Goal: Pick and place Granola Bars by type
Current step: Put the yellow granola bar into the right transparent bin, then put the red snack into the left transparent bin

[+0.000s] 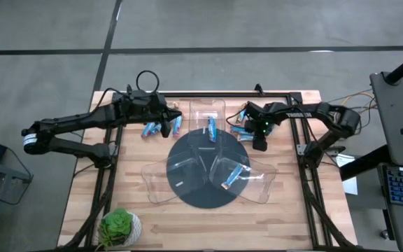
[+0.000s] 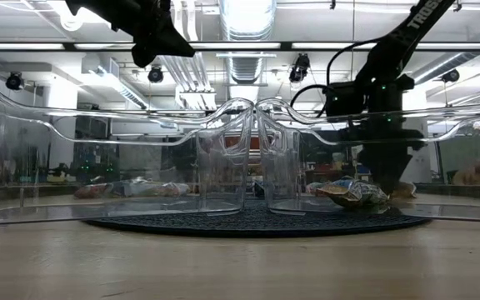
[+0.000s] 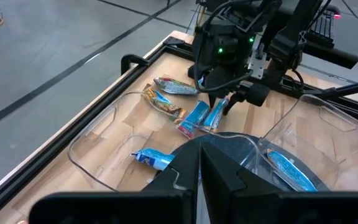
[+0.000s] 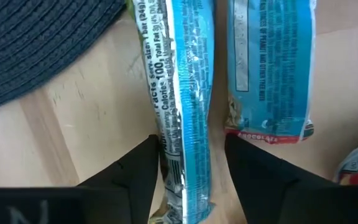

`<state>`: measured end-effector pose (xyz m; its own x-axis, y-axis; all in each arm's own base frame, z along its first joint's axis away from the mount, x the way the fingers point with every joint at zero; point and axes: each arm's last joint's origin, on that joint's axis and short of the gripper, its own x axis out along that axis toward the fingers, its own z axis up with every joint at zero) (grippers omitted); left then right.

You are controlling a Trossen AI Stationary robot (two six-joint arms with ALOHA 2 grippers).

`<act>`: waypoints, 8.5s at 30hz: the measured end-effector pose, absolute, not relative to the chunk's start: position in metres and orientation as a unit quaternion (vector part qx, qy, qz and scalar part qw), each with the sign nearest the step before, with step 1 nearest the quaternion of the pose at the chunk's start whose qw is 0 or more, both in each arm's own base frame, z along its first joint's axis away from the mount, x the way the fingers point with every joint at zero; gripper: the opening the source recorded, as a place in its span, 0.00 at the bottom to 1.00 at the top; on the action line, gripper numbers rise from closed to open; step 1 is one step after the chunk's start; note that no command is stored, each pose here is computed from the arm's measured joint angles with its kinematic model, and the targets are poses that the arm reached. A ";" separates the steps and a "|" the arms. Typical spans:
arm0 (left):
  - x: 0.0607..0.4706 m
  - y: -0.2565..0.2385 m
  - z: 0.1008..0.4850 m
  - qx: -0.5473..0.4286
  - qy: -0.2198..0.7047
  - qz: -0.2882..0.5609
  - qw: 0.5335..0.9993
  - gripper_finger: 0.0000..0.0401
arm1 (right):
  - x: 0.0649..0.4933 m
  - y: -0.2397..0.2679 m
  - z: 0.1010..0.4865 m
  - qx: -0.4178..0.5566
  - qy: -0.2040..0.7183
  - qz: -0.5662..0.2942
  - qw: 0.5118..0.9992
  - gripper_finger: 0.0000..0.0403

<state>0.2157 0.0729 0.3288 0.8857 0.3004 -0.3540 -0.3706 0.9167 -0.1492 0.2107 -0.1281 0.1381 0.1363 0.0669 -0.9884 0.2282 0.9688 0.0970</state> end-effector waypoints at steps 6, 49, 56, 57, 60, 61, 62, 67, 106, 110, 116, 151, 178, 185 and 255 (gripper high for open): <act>0.216 0.073 0.329 -0.111 0.164 0.174 0.965 0.00 | 0.211 -0.129 0.137 0.113 0.656 -0.056 0.744 0.39; 0.216 0.073 0.329 -0.116 0.163 0.175 0.964 0.00 | 0.221 -0.123 0.257 0.102 0.582 -0.082 0.803 0.11; 0.216 0.073 0.329 -0.116 0.163 0.175 0.964 0.00 | 0.219 -0.100 0.312 0.112 0.522 -0.098 0.840 0.11; 0.216 0.073 0.329 -0.116 0.163 0.175 0.964 0.00 | 0.219 -0.096 0.318 0.116 0.516 -0.099 0.843 0.11; 0.216 0.073 0.329 -0.116 0.163 0.175 0.964 0.00 | 0.217 -0.083 0.333 0.131 0.502 -0.098 0.849 0.11; 0.216 0.073 0.329 -0.116 0.163 0.175 0.964 0.00 | 0.218 -0.078 0.336 0.136 0.499 -0.097 0.850 0.11; 0.216 0.073 0.329 -0.116 0.163 0.175 0.964 0.00 | 0.218 -0.074 0.338 0.142 0.497 -0.096 0.850 0.11; 0.216 0.073 0.329 -0.116 0.163 0.175 0.964 0.00 | 0.221 -0.050 0.342 0.173 0.495 -0.086 0.847 0.11; 0.216 0.073 0.329 -0.115 0.163 0.175 0.964 0.00 | 0.222 0.033 0.296 0.450 0.497 -0.297 0.680 0.11; 0.216 0.073 0.329 -0.116 0.163 0.175 0.964 0.00 | 0.221 0.036 0.287 0.474 0.492 -0.321 0.656 0.11; 0.216 0.073 0.329 -0.116 0.163 0.175 0.964 0.00 | 0.229 0.042 0.277 0.522 0.454 -0.312 0.651 0.11; 0.216 0.073 0.329 -0.123 0.161 0.176 0.963 0.00 | 0.215 0.100 0.237 0.432 0.525 -0.198 0.706 0.11; 0.216 0.073 0.329 -0.122 0.161 0.176 0.964 0.00 | 0.225 0.112 0.215 0.404 0.592 -0.172 0.675 0.36; 0.216 0.073 0.329 -0.121 0.161 0.176 0.964 0.00 | 0.225 0.104 0.246 0.422 0.508 -0.196 0.725 0.35; 0.195 0.115 0.351 -0.113 0.129 0.221 0.960 0.00 | 0.183 -0.081 0.334 0.219 0.339 -0.218 0.888 0.02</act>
